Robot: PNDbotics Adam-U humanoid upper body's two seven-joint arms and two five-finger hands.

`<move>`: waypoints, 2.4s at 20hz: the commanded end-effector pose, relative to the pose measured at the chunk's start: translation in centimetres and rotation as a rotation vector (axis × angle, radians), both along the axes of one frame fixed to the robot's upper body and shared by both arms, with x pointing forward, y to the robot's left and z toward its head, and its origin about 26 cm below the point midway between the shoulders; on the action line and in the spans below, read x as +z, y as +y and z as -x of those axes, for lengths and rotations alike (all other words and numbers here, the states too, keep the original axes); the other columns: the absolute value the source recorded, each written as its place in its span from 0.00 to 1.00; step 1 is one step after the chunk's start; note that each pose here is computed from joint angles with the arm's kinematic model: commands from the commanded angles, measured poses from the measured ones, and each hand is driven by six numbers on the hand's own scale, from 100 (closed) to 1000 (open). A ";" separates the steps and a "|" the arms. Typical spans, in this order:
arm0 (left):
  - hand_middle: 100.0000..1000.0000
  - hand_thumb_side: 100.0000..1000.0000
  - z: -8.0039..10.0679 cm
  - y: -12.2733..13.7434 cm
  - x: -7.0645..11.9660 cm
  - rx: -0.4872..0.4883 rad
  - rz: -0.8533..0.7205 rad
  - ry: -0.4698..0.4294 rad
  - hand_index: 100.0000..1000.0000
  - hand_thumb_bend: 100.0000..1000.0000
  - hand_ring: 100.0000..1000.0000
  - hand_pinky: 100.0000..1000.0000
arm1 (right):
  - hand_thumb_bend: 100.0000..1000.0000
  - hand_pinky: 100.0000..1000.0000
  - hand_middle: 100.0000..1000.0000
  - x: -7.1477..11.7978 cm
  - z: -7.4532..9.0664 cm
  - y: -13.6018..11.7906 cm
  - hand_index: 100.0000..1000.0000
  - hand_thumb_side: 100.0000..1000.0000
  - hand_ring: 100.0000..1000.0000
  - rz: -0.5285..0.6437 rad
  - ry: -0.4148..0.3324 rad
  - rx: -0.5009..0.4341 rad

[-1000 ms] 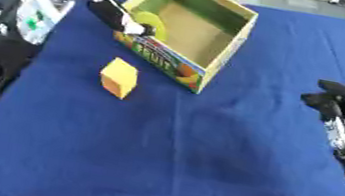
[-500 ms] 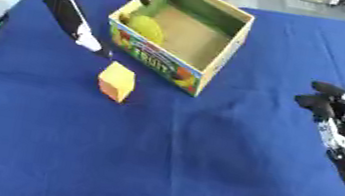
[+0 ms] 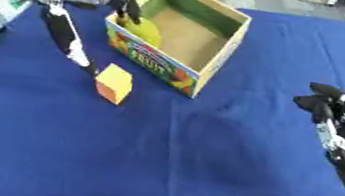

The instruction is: Pick up objects on the table and place them in the box.

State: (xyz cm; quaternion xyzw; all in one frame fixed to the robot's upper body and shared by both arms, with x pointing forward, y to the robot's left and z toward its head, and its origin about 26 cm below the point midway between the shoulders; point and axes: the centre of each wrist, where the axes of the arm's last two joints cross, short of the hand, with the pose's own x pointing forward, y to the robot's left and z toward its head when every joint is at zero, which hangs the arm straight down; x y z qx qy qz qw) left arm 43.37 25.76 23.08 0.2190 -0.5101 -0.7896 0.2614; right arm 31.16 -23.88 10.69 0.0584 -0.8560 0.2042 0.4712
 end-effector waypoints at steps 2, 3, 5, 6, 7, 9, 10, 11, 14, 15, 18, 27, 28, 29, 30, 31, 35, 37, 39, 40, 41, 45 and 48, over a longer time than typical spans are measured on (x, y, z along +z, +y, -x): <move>0.83 0.21 -1.0 0.4 0.1 -0.095 -0.206 0.059 0.88 0.71 0.74 0.77 | 0.00 0.81 0.54 0.7 -0.1 -0.4 0.79 0.43 0.72 0.014 -0.021 0.000; 0.83 0.21 -1.1 0.5 -0.2 -0.095 -0.210 0.062 0.88 0.70 0.74 0.77 | 0.00 0.81 0.54 0.7 -0.1 -0.4 0.79 0.43 0.72 0.013 -0.021 0.000; 0.83 0.22 -1.4 0.5 -0.7 -0.094 -0.211 0.069 0.88 0.70 0.74 0.76 | 0.00 0.81 0.54 0.7 -0.1 -0.3 0.79 0.43 0.72 0.013 -0.021 0.001; 0.83 0.22 -1.5 0.6 -1.0 -0.093 -0.210 0.072 0.88 0.69 0.74 0.76 | 0.00 0.81 0.54 0.7 -0.1 -0.3 0.79 0.43 0.72 0.012 -0.020 0.001; 0.83 0.22 -1.6 0.6 -1.2 -0.091 -0.207 0.073 0.88 0.68 0.74 0.76 | 0.00 0.81 0.54 0.7 -0.1 -0.3 0.79 0.43 0.72 0.012 -0.021 0.001; 0.83 0.22 -1.7 0.6 -1.4 -0.088 -0.199 0.072 0.88 0.67 0.74 0.76 | 0.00 0.81 0.54 0.6 -0.1 -0.4 0.79 0.43 0.72 0.012 -0.020 -0.001; 0.82 0.22 -1.8 0.5 -1.6 -0.086 -0.194 0.072 0.88 0.66 0.73 0.76 | 0.00 0.81 0.54 0.6 -0.1 -0.4 0.79 0.43 0.72 0.011 -0.020 -0.001; 0.82 0.22 -1.9 0.5 -1.7 -0.086 -0.190 0.073 0.88 0.66 0.73 0.76 | 0.00 0.81 0.54 0.6 -0.1 -0.4 0.79 0.43 0.72 0.011 -0.020 0.000; 0.82 0.22 -2.1 0.2 -2.3 -0.086 -0.181 0.084 0.88 0.65 0.73 0.75 | 0.00 0.81 0.54 0.6 -0.1 -0.3 0.79 0.43 0.72 0.010 -0.019 0.001; 0.82 0.22 -2.2 0.1 -2.5 -0.086 -0.180 0.088 0.87 0.64 0.73 0.75 | 0.00 0.81 0.54 0.6 -0.1 -0.3 0.79 0.43 0.72 0.010 -0.019 0.001; 0.79 0.21 -2.4 0.0 -3.1 -0.080 -0.175 0.096 0.85 0.58 0.72 0.74 | 0.00 0.81 0.54 0.6 0.0 -0.3 0.79 0.43 0.72 0.009 -0.018 -0.001; 0.58 0.10 -2.4 -0.4 -3.0 -0.077 -0.105 0.057 0.69 0.33 0.60 0.68 | 0.00 0.81 0.54 0.5 0.0 -0.3 0.79 0.43 0.72 0.007 -0.015 -0.002; 0.54 0.07 -2.4 -0.4 -2.9 -0.075 -0.091 0.049 0.65 0.30 0.58 0.67 | 0.00 0.81 0.54 0.5 0.0 -0.3 0.79 0.43 0.72 0.006 -0.015 -0.002; 0.52 0.06 -2.3 -0.3 -2.6 -0.074 -0.077 0.039 0.63 0.28 0.57 0.67 | 0.00 0.81 0.54 0.5 0.0 -0.3 0.79 0.43 0.72 0.006 -0.015 -0.003; 0.50 0.05 -2.2 -0.3 -2.3 -0.074 -0.066 0.029 0.62 0.28 0.55 0.66 | 0.00 0.81 0.54 0.5 0.0 -0.3 0.79 0.43 0.72 0.006 -0.015 -0.003; 0.50 0.05 -2.1 -0.2 -2.0 -0.075 -0.058 0.020 0.62 0.28 0.55 0.66 | 0.00 0.81 0.54 0.5 0.0 -0.3 0.79 0.43 0.72 0.006 -0.015 -0.003; 0.47 0.02 -1.6 -0.2 1.2 -0.075 0.000 -0.062 0.59 0.26 0.54 0.67 | 0.00 0.81 0.54 0.5 0.0 -0.4 0.79 0.43 0.72 0.006 -0.012 -0.006; 0.47 0.01 -1.2 -0.2 3.4 -0.066 0.045 -0.129 0.59 0.27 0.55 0.67 | 0.00 0.81 0.54 0.4 0.0 -0.4 0.79 0.43 0.72 0.007 -0.011 -0.007; 0.49 0.00 -0.9 -0.5 5.3 -0.046 0.091 -0.199 0.61 0.27 0.57 0.67 | 0.00 0.81 0.54 0.4 0.0 -0.5 0.79 0.43 0.72 0.007 -0.008 -0.009; 0.49 0.00 -1.0 -0.7 5.9 -0.030 0.120 -0.227 0.61 0.27 0.57 0.67 | 0.00 0.81 0.54 0.4 0.0 -0.5 0.79 0.43 0.72 0.006 -0.007 -0.008; 0.49 0.00 -1.1 -0.9 6.3 -0.014 0.143 -0.248 0.61 0.28 0.58 0.67 | 0.00 0.81 0.54 0.3 0.0 -0.5 0.79 0.43 0.72 0.006 -0.006 -0.007; 0.53 0.00 -1.9 -2.4 6.9 0.050 0.222 -0.304 0.65 0.30 0.61 0.68 | 0.00 0.81 0.54 0.3 0.1 -0.3 0.79 0.43 0.72 0.005 -0.002 0.000; 0.57 0.00 -2.8 -3.8 6.0 0.102 0.275 -0.311 0.69 0.32 0.64 0.69 | 0.00 0.81 0.54 0.3 0.0 -0.1 0.79 0.43 0.72 0.004 -0.002 0.012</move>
